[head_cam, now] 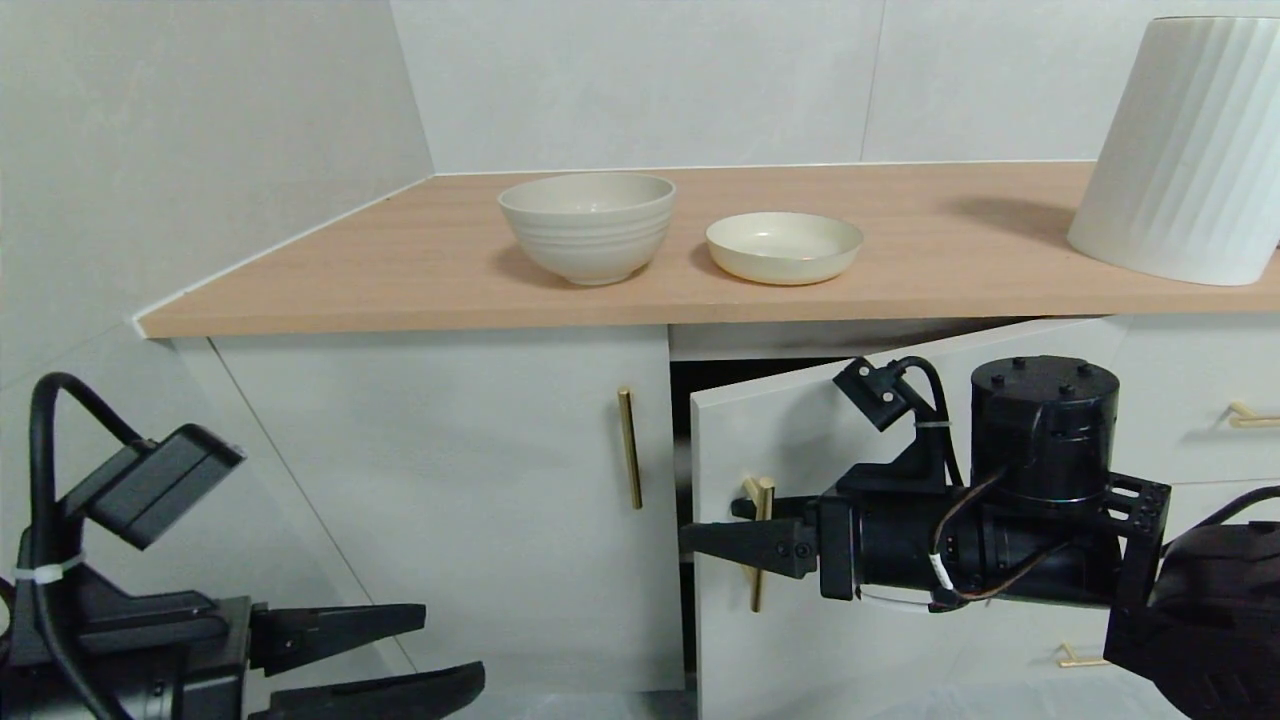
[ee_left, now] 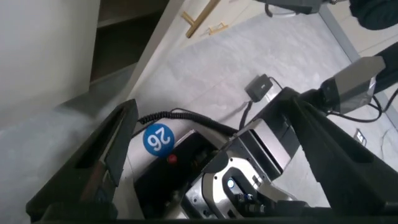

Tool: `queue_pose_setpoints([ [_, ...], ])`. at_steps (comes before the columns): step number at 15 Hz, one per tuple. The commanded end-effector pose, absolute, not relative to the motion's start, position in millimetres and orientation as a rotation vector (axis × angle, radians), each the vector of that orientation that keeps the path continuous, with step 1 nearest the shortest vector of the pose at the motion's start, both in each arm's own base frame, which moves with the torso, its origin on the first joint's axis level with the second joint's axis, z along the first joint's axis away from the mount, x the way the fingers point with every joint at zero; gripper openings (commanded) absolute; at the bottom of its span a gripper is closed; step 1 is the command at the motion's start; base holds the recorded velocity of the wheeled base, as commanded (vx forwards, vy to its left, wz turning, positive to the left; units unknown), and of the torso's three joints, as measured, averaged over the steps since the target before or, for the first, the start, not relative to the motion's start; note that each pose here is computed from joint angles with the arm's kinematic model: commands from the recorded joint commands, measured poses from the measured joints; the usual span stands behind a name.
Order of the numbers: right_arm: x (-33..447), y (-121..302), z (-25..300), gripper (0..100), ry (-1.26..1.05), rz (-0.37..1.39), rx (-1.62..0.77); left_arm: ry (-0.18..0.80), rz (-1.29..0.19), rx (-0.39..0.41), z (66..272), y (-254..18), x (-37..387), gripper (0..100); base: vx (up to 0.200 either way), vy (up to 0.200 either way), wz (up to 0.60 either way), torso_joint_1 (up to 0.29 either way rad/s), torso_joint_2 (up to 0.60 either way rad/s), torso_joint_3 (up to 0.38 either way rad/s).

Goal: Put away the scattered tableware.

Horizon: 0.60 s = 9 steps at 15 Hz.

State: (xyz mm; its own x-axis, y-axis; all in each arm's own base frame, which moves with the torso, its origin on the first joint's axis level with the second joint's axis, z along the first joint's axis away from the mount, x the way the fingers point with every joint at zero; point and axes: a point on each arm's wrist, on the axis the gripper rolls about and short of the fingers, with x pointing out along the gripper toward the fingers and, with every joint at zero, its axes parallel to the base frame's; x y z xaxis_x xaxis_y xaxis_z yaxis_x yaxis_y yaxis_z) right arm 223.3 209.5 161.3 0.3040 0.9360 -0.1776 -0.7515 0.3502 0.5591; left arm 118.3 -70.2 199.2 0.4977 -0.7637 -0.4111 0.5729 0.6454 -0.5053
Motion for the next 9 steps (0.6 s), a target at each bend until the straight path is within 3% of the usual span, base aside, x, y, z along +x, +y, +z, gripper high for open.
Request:
queue_pose_setpoints([
  [1, 224, 210, 161, 100, 0.526, 1.159, 0.408, 0.675, -0.824, -0.322, 196, -72, 120, 0, 0.000, 0.000, 0.00, 0.000, 0.00, 0.000],
  [4, 224, 210, 161, 100, 0.525, 1.159, 0.408, 0.702, -0.821, -0.316, 192, -77, 130, 0, 0.000, 0.000, 0.00, 0.000, 0.00, 0.000],
  [9, 225, 211, 157, 100, 0.537, 1.155, 0.407, 0.662, -0.845, -0.265, 182, -99, 171, 0, 0.000, 0.000, 0.00, 0.000, 0.00, 0.000],
])
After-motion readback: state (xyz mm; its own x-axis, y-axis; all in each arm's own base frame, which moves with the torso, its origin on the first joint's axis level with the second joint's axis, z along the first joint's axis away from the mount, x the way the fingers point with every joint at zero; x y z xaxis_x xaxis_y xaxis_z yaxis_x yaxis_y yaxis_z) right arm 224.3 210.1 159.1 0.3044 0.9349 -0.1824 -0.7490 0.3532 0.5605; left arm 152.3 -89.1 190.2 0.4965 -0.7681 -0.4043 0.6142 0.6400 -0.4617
